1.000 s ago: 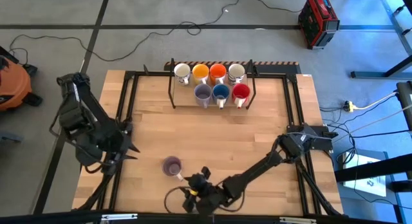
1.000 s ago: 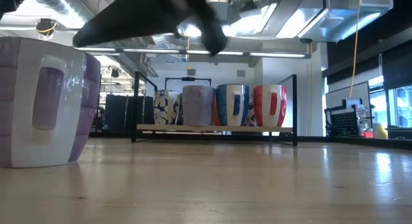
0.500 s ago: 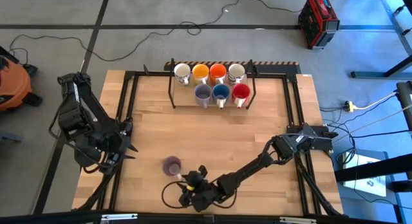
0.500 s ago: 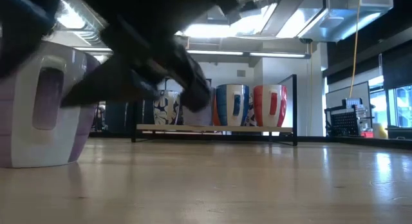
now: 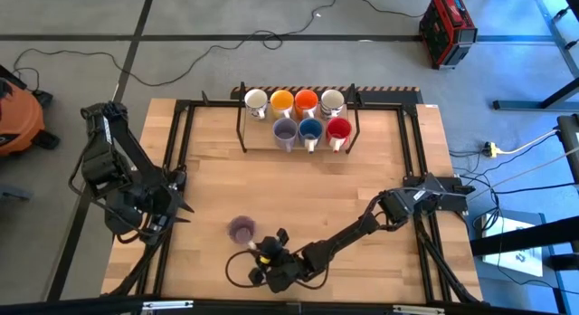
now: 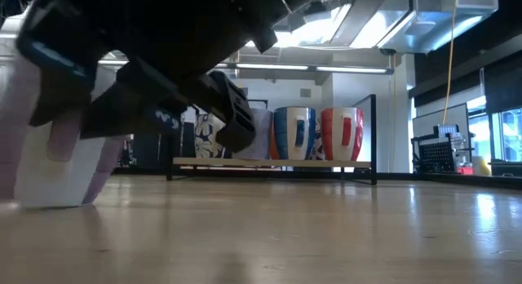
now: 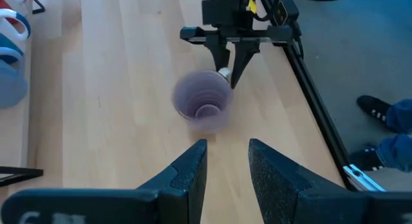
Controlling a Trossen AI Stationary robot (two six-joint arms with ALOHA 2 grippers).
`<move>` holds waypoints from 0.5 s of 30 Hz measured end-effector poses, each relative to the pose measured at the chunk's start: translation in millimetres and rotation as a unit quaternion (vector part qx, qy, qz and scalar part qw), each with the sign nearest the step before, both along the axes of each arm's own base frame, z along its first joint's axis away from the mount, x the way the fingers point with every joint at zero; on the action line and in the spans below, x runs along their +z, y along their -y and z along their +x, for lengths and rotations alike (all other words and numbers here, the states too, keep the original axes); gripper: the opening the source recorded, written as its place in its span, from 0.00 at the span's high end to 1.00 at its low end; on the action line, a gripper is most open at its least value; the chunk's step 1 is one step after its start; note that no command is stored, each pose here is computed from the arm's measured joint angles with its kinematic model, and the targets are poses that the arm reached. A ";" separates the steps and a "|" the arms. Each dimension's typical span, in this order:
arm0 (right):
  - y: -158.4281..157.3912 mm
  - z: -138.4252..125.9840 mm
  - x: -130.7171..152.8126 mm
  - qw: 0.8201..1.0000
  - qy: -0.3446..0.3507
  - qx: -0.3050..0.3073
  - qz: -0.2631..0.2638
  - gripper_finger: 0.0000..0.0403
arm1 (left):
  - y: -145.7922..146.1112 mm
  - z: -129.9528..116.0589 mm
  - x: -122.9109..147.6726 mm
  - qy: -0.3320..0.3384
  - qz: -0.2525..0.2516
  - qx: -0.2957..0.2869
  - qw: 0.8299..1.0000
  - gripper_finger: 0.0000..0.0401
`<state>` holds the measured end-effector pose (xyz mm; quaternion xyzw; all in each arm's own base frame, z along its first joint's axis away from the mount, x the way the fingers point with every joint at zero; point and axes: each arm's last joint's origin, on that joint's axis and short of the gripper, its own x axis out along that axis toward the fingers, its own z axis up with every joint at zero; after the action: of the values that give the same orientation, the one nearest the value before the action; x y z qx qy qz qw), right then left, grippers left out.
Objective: Place coffee mugs
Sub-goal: Put the purple mug on the shelf
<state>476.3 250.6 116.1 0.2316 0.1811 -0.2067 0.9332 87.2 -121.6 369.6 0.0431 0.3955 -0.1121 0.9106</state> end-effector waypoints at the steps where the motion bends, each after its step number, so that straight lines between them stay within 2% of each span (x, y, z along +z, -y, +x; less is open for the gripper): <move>1: 0.1 0.0 0.6 1.000 0.001 -0.002 -0.002 0.85 | 0.0 0.0 0.0 0.000 0.000 0.000 1.000 0.73; 4: -0.6 -0.3 1.2 1.000 -0.001 0.004 -0.013 0.93 | 0.0 0.0 0.0 0.000 0.000 0.000 1.000 0.73; 9: 0.1 1.6 7.0 1.000 0.002 -0.011 -0.027 0.93 | -0.1 0.0 0.1 0.001 0.000 0.000 1.000 0.73; 15: 8.9 10.8 30.5 0.997 -0.012 -0.045 -0.064 0.93 | -5.9 -3.7 3.1 0.003 -0.014 -0.002 1.000 0.73</move>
<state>487.1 241.7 146.6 0.1770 0.1679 -0.2628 0.9335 83.5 -115.7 372.8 0.0320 0.3909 -0.1193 0.9121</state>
